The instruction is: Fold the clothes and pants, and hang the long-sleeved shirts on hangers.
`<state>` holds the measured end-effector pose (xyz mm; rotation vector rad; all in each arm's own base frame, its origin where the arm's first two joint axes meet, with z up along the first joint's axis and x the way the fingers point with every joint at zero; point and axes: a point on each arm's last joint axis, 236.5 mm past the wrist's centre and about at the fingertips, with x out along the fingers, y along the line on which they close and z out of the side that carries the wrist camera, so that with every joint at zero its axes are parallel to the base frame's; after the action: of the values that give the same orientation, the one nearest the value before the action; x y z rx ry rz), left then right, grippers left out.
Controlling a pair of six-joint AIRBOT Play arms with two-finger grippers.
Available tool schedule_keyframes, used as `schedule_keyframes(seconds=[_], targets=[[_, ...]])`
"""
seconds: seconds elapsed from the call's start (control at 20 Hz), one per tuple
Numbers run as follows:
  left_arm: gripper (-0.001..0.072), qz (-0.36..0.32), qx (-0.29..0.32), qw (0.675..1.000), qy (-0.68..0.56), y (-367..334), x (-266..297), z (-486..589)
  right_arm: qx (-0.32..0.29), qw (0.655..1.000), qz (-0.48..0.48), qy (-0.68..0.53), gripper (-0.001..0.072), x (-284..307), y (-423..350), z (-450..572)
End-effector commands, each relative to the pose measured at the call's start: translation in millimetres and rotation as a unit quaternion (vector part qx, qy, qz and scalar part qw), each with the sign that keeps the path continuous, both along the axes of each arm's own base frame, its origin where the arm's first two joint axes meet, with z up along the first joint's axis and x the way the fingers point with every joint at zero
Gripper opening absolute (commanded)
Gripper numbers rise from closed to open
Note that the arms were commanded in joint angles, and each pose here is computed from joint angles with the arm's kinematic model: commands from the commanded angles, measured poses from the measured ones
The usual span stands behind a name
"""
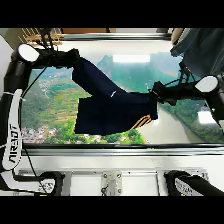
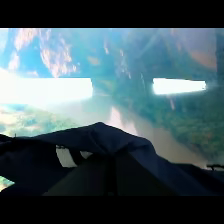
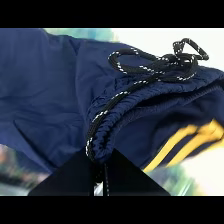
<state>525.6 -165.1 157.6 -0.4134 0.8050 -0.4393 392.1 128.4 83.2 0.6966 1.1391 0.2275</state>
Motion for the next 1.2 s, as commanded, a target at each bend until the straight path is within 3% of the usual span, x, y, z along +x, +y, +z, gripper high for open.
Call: schedule_keyframes(seconds=[0.0, 0.2, 0.35, 0.7, 1.1, 1.15], targets=[[0.0006, -0.006, 0.007, 1.000, 0.030, 5.3, -4.1, -17.4, -0.035, 0.999, -0.002, -0.029, 0.0013, 21.0, -14.2, -10.7], [0.0006, -0.007, 0.029, 0.998, 0.050, 23.7, -47.0, -16.0, -0.151, 0.988, 0.038, 0.006, 0.0013, -18.4, -53.1, -18.8], [0.0006, -0.011, 0.035, 0.995, 0.092, 24.6, -95.2, -54.4, -0.192, 0.979, 0.056, 0.049, 0.0013, -51.3, -70.4, -36.0], [0.0006, -0.005, 0.060, 0.980, 0.191, 12.2, -181.1, -197.4, -0.191, 0.974, 0.055, 0.111, 0.0013, -93.1, -73.5, -114.3], [0.0006, 0.007, 0.075, 0.970, 0.231, 12.5, -195.7, -254.0, -0.188, 0.965, 0.096, 0.153, 0.0029, -129.8, -52.5, -146.5], [0.0006, 0.017, 0.071, 0.971, 0.229, 17.4, -192.6, -251.7, -0.179, 0.967, 0.097, 0.153, 0.0160, -130.0, -46.7, -145.3]])
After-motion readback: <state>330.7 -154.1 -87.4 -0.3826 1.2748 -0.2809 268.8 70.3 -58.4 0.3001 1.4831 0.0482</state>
